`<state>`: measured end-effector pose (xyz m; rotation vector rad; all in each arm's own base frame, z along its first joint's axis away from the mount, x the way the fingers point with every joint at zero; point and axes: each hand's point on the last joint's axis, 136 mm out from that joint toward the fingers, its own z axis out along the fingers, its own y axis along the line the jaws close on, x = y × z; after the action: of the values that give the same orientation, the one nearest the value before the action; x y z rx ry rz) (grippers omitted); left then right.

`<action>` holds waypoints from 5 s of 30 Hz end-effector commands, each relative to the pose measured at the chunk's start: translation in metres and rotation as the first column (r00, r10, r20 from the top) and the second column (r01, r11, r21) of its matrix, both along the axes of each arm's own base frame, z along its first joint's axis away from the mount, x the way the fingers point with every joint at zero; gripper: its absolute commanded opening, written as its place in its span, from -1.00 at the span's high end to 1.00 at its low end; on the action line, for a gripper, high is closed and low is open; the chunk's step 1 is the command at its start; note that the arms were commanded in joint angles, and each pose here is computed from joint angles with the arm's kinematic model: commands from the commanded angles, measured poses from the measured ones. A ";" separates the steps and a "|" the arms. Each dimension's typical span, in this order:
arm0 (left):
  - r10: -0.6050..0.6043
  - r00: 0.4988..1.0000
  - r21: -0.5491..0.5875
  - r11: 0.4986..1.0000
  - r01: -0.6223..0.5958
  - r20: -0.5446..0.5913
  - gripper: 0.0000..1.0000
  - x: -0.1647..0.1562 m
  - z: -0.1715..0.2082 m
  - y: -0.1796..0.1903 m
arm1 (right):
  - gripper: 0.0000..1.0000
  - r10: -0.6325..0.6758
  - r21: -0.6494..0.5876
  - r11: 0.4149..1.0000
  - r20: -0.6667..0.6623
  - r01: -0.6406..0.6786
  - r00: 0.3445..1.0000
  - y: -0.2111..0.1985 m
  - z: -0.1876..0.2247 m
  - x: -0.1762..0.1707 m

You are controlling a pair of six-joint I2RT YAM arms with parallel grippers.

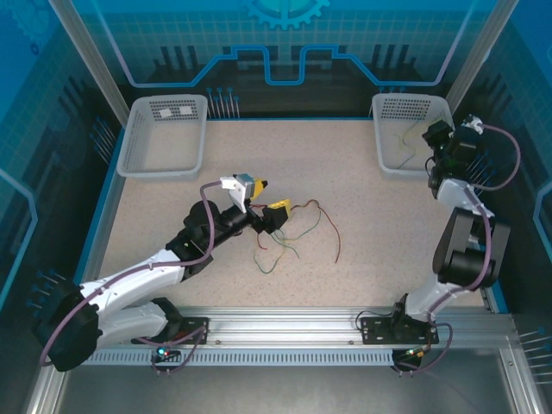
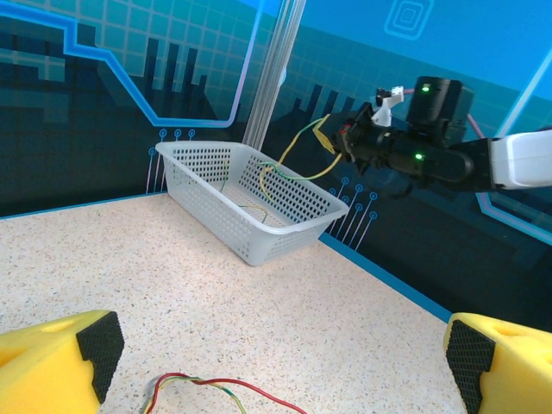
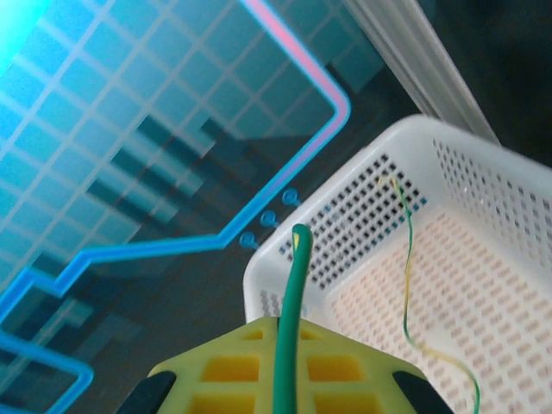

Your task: Untangle the cables

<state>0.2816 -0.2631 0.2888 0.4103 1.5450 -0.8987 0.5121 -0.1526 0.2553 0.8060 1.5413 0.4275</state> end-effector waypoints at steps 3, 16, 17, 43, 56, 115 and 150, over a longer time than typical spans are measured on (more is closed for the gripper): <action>0.007 0.999 0.000 1.000 -0.007 0.038 -0.95 0.000 0.013 0.002 | 1.00 -0.038 0.039 0.999 0.045 0.036 0.998 -0.032 -0.004 0.044; 0.007 0.999 0.014 1.000 -0.007 0.036 -0.95 -0.002 0.009 0.004 | 0.74 0.120 0.073 0.992 -0.266 -0.104 0.956 -0.017 -0.084 0.121; 0.004 0.999 0.015 1.000 -0.005 0.033 -0.95 -0.002 0.008 0.004 | 0.63 0.127 0.075 0.991 -0.294 -0.109 0.947 -0.016 -0.089 0.123; 0.202 0.944 0.128 0.976 -0.174 -0.263 -0.94 0.045 -0.049 0.022 | -0.99 0.138 -0.215 0.942 -0.451 -0.257 0.882 0.113 0.011 -0.032; 0.412 0.741 0.415 0.888 -0.197 -0.530 -0.75 0.055 -0.127 0.065 | -0.81 0.755 -0.500 0.175 -0.485 -0.848 0.442 0.352 -0.034 -0.185; 0.455 0.743 0.660 0.751 -0.025 -0.490 1.00 0.074 -0.147 0.032 | -0.71 0.317 -0.686 0.605 -0.258 -0.404 0.913 0.246 -0.070 -0.173; -0.203 0.931 0.120 0.961 0.249 -0.303 1.00 0.020 0.038 -0.042 | -1.00 0.979 -0.555 0.013 -0.164 -0.831 0.125 0.387 0.022 -0.271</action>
<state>0.3139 -0.2867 0.2912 0.5232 1.9842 -0.9067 0.2805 0.2066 0.2772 -0.7036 1.6021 0.7246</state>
